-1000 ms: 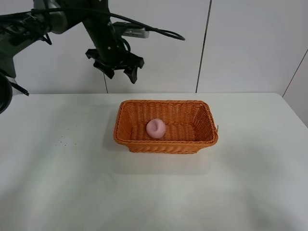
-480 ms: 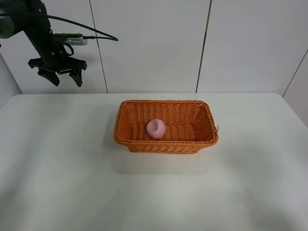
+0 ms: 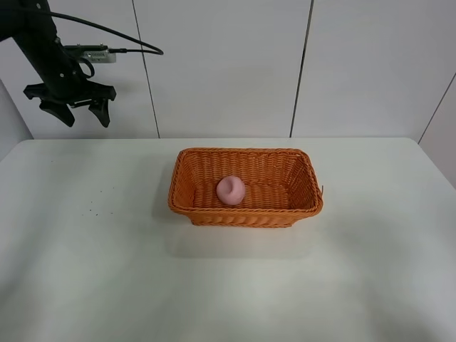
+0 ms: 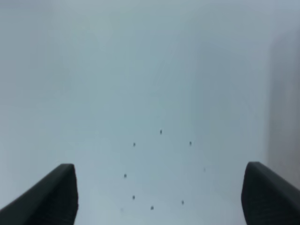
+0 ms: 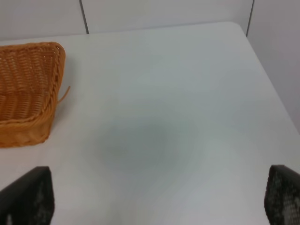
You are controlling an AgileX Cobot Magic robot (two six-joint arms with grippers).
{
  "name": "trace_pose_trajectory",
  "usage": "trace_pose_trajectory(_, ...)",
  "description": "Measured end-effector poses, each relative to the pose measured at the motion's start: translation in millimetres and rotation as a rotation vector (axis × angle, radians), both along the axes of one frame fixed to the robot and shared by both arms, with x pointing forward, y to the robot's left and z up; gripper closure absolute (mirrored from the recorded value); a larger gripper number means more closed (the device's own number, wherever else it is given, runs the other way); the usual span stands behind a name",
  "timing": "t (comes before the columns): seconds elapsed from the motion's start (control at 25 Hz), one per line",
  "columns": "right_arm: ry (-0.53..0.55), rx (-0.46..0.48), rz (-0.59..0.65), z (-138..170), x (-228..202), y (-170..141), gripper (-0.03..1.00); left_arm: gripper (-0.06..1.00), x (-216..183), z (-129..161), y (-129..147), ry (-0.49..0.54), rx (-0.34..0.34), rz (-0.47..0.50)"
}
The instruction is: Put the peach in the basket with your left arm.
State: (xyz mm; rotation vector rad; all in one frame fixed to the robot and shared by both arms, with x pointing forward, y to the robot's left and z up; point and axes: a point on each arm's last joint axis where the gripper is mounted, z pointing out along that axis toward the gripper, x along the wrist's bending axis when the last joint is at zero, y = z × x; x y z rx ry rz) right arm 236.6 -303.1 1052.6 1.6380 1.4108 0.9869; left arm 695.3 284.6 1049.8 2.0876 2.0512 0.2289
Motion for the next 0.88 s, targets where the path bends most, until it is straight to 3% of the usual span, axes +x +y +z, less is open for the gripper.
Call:
trace_pose_trajectory(0.24, 0.0, 0.0, 0.0, 0.0, 0.0, 0.0, 0.27, 0.13, -45.3, 21.6, 1.4, 0.03, 0.001, 0.001)
trace_pose_trajectory(0.44, 0.0, 0.0, 0.0, 0.0, 0.0, 0.0, 0.27, 0.13, -107.4, 35.3, 3.3, 0.071, 0.002, 0.0)
trace_pose_trajectory(0.88, 0.0, 0.0, 0.0, 0.0, 0.0, 0.0, 0.27, 0.13, -263.8, 23.6, 10.1, 0.125, 0.027, -0.005)
